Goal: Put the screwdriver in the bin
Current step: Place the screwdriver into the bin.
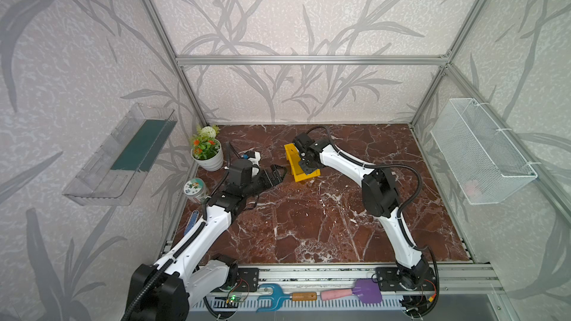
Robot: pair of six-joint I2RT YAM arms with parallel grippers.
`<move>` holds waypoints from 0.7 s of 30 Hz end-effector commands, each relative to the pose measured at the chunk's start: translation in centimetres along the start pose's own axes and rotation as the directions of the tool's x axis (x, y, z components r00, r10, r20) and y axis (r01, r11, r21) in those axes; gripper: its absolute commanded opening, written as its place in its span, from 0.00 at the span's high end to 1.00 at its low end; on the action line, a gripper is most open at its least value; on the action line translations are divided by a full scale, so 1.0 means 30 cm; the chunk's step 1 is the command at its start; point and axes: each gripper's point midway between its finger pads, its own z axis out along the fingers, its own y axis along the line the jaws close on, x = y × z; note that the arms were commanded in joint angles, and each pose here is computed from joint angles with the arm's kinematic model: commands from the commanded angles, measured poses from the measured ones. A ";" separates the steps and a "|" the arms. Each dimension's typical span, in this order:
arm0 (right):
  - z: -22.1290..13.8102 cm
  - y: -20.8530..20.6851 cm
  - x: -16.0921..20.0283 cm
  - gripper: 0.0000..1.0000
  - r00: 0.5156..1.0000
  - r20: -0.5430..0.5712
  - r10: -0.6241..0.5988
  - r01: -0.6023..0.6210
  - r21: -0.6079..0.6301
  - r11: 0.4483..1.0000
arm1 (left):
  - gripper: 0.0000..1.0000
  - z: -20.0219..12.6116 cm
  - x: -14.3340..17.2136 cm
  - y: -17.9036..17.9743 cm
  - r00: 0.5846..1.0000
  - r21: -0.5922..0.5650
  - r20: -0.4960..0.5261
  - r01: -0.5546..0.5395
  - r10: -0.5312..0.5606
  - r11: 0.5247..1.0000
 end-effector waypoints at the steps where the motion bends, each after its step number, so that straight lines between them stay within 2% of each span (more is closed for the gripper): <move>1: 0.020 0.037 0.022 0.86 0.998 -0.037 -0.051 0.052 0.005 0.999 | 0.01 -0.003 0.001 0.026 1.000 -0.026 0.014 0.009 -0.009 1.000; 10: 0.027 0.045 0.023 0.74 0.997 -0.048 -0.061 0.062 0.008 0.998 | 0.01 -0.013 0.004 0.049 0.999 -0.050 0.033 0.018 -0.016 0.999; 18: -0.026 0.032 -0.005 0.67 0.998 -0.014 -0.057 0.057 0.018 0.998 | 0.01 -0.020 -0.014 0.066 0.998 -0.083 0.063 0.016 -0.011 0.996; 21: -0.061 0.028 -0.030 0.57 0.999 0.015 -0.047 0.047 0.010 0.999 | 0.01 -0.012 -0.029 0.074 0.996 -0.095 0.083 0.017 -0.009 0.995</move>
